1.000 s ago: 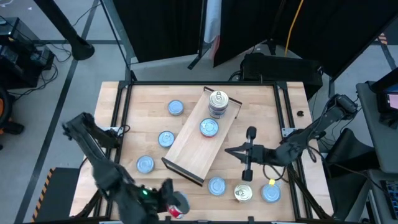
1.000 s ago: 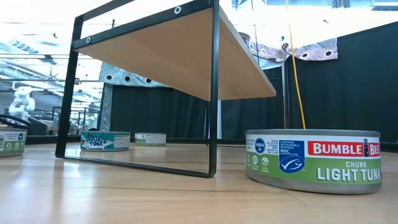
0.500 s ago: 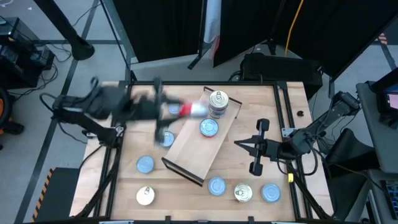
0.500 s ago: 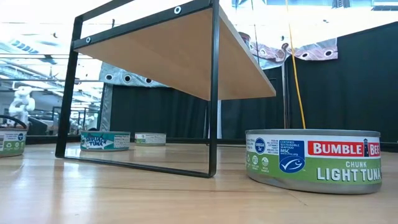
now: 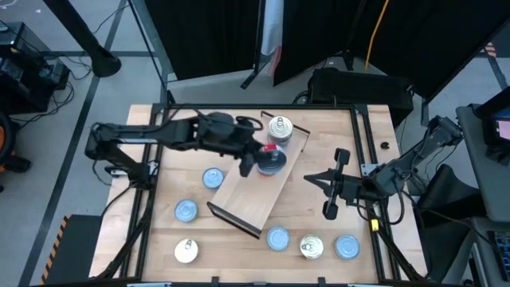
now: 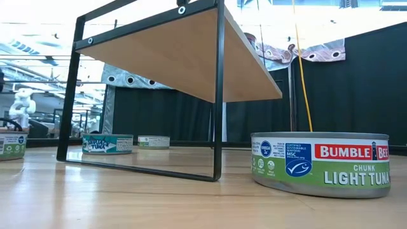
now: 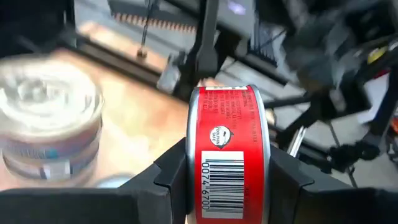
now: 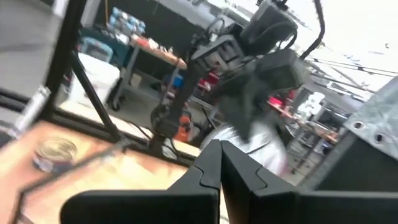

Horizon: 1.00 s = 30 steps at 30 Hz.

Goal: Stack canned seafood by type on shelf
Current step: Stack the red tuna can on top of the red tuna can on the shelf

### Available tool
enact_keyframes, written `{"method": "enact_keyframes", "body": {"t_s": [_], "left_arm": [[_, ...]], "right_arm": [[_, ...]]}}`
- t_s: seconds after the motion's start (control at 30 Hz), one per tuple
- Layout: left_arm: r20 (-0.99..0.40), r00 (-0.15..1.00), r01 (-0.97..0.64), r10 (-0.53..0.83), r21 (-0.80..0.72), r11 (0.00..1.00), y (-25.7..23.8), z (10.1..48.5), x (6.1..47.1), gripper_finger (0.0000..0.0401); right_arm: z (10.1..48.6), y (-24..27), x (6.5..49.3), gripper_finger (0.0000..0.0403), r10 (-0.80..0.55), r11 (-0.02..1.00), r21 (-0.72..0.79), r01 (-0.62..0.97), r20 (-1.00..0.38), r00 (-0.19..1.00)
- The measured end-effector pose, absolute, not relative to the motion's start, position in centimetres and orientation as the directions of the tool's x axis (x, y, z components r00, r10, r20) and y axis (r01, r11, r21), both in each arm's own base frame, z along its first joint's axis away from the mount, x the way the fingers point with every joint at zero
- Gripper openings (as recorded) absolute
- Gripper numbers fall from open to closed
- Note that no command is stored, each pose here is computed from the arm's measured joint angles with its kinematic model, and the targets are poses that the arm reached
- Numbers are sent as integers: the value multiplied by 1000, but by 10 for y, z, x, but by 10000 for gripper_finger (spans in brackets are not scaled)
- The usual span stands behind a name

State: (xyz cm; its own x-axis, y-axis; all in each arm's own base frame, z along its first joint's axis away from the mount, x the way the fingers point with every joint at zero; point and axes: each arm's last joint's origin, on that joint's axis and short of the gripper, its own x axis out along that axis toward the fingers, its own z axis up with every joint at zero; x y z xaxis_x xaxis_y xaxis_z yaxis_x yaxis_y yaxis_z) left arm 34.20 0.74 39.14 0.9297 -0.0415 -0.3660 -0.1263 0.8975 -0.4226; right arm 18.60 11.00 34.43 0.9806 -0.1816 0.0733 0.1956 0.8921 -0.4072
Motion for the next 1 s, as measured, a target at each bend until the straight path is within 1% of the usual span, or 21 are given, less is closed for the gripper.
{"method": "enact_keyframes", "body": {"t_s": [0.17,0.37,0.5,0.6,0.73,0.83,1.0], "left_arm": [[-421,900,-108,-112,-464,879,11,368,354,144],[-485,870,-184,-91,-489,853,26,339,363,144],[-491,855,-164,-166,-560,812,38,327,369,144],[-498,847,-171,-188,-589,790,46,322,371,144],[-505,839,-168,-202,-594,787,52,321,369,144],[-541,816,-201,-201,-593,780,56,317,366,144],[-551,812,-218,-191,-592,776,61,316,365,149]], "right_arm": [[346,105,179,0,-205,879,-429,209,55,977],[346,102,174,0,-199,869,-457,191,31,979],[343,100,171,0,-198,867,-467,177,4,980],[342,100,170,0,-196,866,-470,170,-7,981],[342,100,167,0,-185,874,-459,156,-17,983],[342,101,165,0,-172,877,-459,145,-18,985],[342,104,163,0,-155,880,-457,130,-17,988]]}}
